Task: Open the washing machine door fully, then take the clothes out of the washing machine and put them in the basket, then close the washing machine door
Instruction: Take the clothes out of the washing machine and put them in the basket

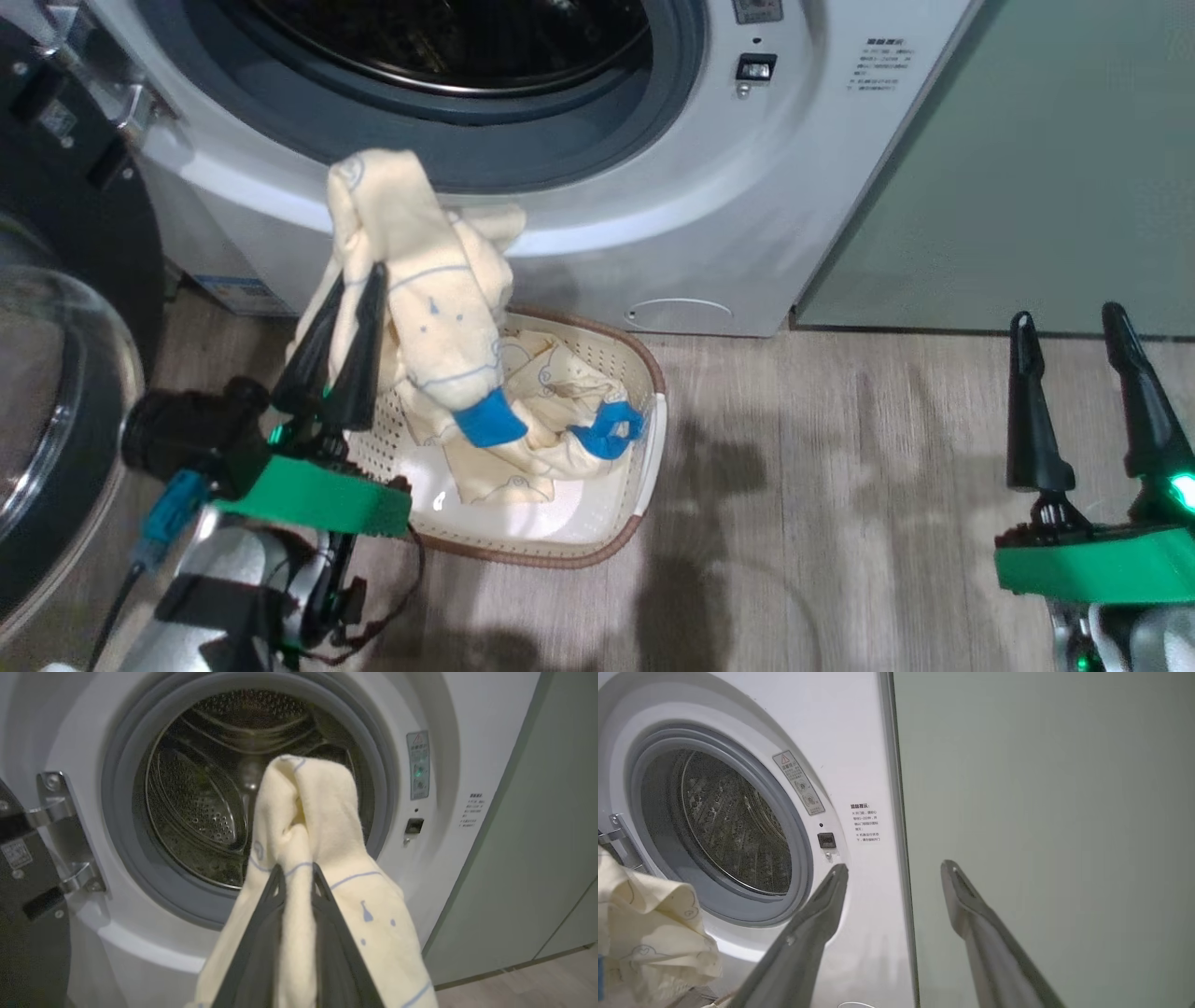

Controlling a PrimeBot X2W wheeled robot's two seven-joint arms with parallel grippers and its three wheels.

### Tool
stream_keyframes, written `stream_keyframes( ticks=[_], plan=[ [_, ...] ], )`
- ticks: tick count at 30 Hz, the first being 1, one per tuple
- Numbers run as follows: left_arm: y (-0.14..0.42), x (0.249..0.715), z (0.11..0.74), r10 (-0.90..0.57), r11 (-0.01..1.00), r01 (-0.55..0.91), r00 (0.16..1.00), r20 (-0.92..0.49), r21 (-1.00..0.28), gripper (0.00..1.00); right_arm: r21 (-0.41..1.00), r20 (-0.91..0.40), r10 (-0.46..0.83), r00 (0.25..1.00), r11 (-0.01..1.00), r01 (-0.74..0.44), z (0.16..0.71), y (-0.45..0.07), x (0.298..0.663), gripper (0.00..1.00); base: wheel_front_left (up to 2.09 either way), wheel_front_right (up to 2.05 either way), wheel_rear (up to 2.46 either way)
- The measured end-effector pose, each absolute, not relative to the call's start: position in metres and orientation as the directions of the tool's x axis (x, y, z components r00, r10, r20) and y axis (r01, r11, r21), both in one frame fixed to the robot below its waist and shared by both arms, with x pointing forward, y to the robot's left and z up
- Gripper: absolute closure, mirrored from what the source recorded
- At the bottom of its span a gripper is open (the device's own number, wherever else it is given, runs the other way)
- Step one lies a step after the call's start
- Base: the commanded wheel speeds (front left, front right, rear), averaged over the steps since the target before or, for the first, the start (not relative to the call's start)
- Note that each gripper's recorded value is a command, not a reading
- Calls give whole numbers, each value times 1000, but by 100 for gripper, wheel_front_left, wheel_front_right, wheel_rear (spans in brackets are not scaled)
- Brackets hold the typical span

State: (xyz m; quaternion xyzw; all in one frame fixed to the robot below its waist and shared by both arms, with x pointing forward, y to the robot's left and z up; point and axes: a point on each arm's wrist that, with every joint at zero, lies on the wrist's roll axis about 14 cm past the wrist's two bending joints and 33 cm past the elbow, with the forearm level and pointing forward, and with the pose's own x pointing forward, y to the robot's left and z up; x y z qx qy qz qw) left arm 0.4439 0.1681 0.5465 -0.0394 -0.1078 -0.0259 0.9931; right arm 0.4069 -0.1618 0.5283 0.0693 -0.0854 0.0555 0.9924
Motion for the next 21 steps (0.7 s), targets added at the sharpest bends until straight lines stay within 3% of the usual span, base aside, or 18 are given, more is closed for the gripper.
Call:
stream_keyframes(
  ticks=[8,13,21],
  plan=[
    [151,447,449,-86,988,76,994,-73,-133,100,133,135,90,987,985,-108,513,-165,410,0,0,0,0],
    [137,451,386,-130,984,93,959,-252,-152,100,140,103,82,991,986,-96,501,-167,415,0,0,0,0],
    [106,472,323,-209,973,150,888,-409,-173,100,146,83,62,995,987,-74,488,-175,429,0,0,0,0]
  ],
)
